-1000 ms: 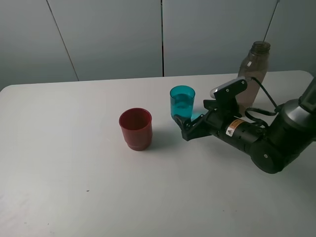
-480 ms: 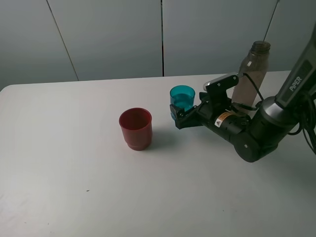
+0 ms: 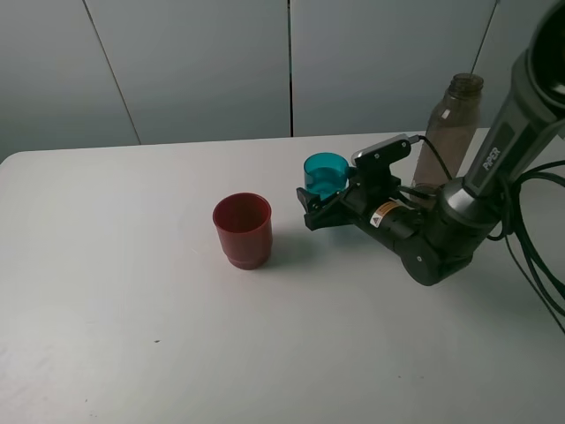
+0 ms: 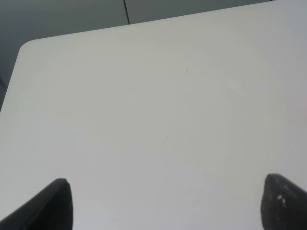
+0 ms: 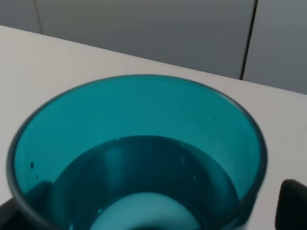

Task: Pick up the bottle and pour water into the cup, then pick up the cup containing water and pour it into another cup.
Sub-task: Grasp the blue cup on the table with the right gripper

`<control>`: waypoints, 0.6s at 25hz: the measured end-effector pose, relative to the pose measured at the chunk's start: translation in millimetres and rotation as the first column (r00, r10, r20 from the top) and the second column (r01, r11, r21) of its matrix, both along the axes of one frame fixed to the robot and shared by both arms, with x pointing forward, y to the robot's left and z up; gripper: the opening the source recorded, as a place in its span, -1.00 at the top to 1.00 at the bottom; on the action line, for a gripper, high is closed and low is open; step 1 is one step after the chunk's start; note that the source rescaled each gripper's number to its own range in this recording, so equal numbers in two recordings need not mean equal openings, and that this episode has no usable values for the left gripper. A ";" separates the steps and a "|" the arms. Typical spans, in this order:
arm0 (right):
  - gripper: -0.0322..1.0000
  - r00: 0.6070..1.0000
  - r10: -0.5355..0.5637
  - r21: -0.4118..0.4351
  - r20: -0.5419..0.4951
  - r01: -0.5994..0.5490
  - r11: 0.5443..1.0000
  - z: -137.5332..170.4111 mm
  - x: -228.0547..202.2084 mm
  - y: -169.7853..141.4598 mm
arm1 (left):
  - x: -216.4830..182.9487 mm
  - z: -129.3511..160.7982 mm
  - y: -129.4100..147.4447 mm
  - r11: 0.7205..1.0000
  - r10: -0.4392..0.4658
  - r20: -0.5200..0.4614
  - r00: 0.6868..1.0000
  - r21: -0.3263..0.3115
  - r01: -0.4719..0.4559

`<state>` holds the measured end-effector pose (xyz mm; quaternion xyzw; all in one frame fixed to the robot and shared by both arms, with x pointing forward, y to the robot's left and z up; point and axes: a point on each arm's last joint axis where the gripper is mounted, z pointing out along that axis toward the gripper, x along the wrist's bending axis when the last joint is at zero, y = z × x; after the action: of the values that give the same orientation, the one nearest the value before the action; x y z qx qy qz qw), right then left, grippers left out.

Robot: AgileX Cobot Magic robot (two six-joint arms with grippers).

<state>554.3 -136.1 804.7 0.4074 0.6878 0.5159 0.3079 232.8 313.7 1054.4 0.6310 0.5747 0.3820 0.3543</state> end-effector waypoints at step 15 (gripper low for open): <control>0.89 1.000 0.002 0.006 0.015 -0.002 1.000 -6.0 15.3 7.9 | 0.0 0.0 0.0 1.000 0.000 0.000 1.000 0.000 0.000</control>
<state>569.6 -128.2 798.7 0.4038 0.6842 0.5215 0.3111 232.8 313.7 1054.4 0.6310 0.5747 0.3820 0.3543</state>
